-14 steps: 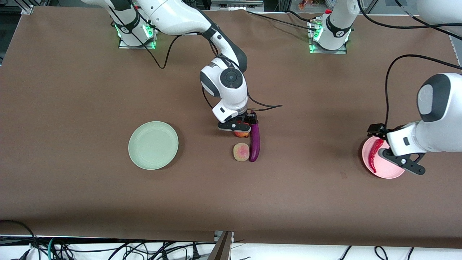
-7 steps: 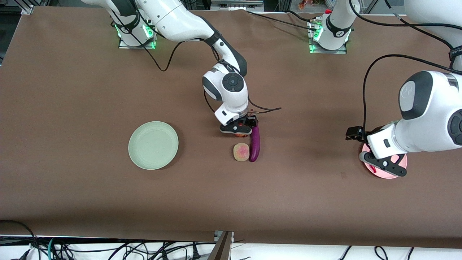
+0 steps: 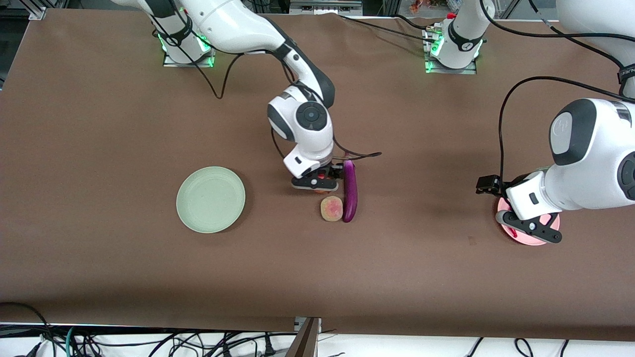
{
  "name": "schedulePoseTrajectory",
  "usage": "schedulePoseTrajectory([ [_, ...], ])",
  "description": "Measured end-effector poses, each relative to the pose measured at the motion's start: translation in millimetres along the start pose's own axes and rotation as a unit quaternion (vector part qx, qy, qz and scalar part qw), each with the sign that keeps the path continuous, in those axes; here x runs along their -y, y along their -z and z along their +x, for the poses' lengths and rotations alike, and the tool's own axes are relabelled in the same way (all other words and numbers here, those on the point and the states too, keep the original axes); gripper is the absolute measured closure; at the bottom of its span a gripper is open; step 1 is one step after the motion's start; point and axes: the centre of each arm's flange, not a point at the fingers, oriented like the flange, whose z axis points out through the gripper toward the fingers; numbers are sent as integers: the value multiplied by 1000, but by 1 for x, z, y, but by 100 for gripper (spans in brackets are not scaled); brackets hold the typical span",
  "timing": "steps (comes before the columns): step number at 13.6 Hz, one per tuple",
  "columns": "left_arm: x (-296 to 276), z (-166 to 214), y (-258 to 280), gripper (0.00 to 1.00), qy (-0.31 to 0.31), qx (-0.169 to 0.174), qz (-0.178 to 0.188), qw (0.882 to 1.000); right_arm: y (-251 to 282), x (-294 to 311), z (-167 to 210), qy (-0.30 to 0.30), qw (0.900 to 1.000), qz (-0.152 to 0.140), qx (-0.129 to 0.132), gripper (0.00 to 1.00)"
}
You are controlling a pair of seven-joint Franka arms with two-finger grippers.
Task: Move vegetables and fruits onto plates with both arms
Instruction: 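Carry the pomegranate to the green plate while the left gripper returns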
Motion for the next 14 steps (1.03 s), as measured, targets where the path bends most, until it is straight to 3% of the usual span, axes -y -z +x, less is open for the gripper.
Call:
schedulePoseTrajectory([
  [4, -25, 8, -6, 0, 26, -1, -26, 999, 39, -98, 62, 63, 996, -33, 47, 15],
  [8, -98, 38, -51, 0, 70, 11, -87, 994, 29, -230, 124, 92, 991, -41, 89, 15],
  [11, -160, 53, -107, 0, 88, 30, -81, 992, 0, -301, 138, 85, 990, -39, 104, 15],
  [14, -206, 60, -158, 0, 107, -3, -72, 992, -30, -336, 140, 75, 991, -38, 102, 16],
])
